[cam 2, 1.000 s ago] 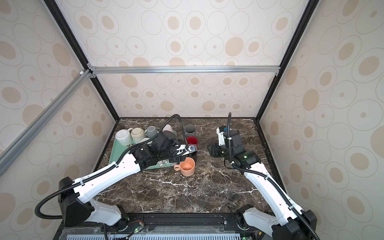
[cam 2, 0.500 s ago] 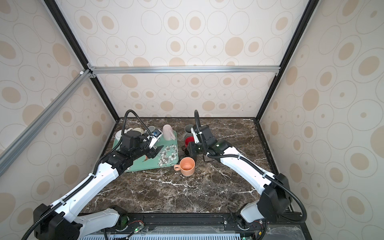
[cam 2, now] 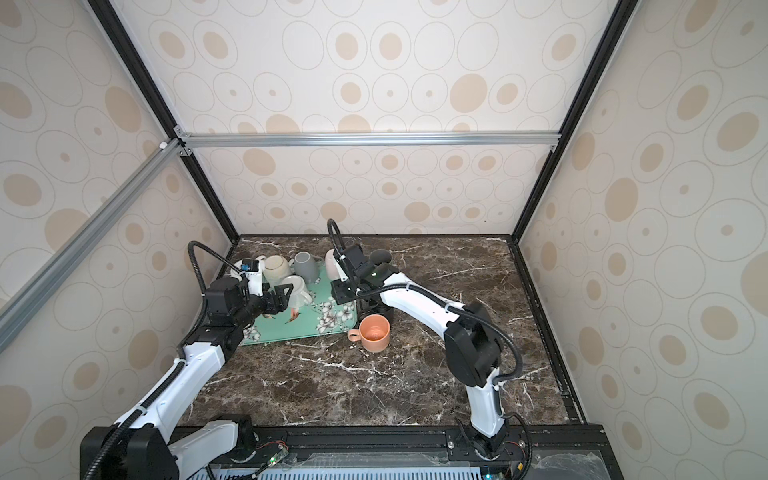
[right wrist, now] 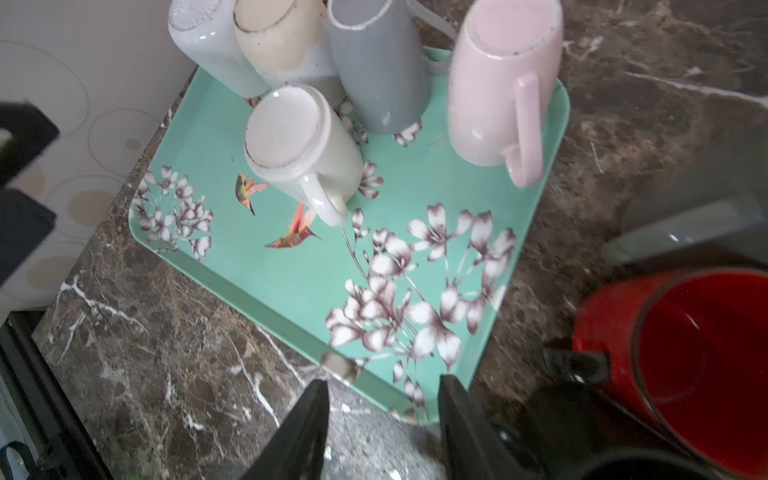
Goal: Turn the mug right side up
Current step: 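Move the right gripper over the white mug on the tray while the left gripper withdraws, then grasp the upside-down white mug's handle with the right gripper, then lift the white mug with the right gripper and tilt it toward the left gripper, then close the left gripper on the white mug's rim while the right gripper holds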
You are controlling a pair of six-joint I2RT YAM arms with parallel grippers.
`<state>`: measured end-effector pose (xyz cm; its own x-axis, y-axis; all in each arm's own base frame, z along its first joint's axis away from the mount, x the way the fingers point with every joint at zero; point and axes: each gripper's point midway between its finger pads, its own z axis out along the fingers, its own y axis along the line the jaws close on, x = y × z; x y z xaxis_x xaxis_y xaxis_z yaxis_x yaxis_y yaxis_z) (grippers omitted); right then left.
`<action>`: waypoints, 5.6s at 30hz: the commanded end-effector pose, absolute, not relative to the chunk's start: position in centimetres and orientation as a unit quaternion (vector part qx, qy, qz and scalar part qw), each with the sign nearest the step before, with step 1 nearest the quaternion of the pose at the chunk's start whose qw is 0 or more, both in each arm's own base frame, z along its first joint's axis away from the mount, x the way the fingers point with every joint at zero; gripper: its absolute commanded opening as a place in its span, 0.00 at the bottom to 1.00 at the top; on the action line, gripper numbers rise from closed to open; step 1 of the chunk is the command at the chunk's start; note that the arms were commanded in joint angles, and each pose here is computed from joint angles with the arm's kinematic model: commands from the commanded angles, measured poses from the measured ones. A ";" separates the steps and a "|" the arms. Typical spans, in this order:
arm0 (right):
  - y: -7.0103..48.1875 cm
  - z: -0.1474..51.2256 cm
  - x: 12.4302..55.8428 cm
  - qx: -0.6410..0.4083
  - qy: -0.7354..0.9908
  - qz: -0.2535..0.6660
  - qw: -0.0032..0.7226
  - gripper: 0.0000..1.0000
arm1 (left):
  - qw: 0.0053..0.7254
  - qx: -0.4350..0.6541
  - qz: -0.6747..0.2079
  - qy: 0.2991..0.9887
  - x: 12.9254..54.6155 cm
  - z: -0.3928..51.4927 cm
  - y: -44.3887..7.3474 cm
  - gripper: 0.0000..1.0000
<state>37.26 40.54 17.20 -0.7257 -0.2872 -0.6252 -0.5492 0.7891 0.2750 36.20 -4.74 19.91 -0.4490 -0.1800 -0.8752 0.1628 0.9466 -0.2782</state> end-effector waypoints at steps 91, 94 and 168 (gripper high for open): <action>43.0 13.0 35.7 -0.334 0.868 0.143 0.338 0.00 | 0.504 -0.134 -0.364 0.772 35.5 17.5 -5.0 0.73; 42.4 14.8 35.7 -0.316 0.864 0.149 0.364 0.00 | 0.507 -0.130 -0.369 0.768 35.6 18.2 -5.3 0.73; 27.9 31.5 31.1 -0.114 0.743 0.548 0.366 0.00 | 0.472 0.173 -0.690 0.521 29.7 38.1 -29.0 0.41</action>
<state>31.10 28.03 30.24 -0.7404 0.2141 -0.6371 -0.5287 0.3998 0.7488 31.75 -28.47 34.32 -0.5391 -0.4639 -0.7030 0.7615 0.0881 -0.6421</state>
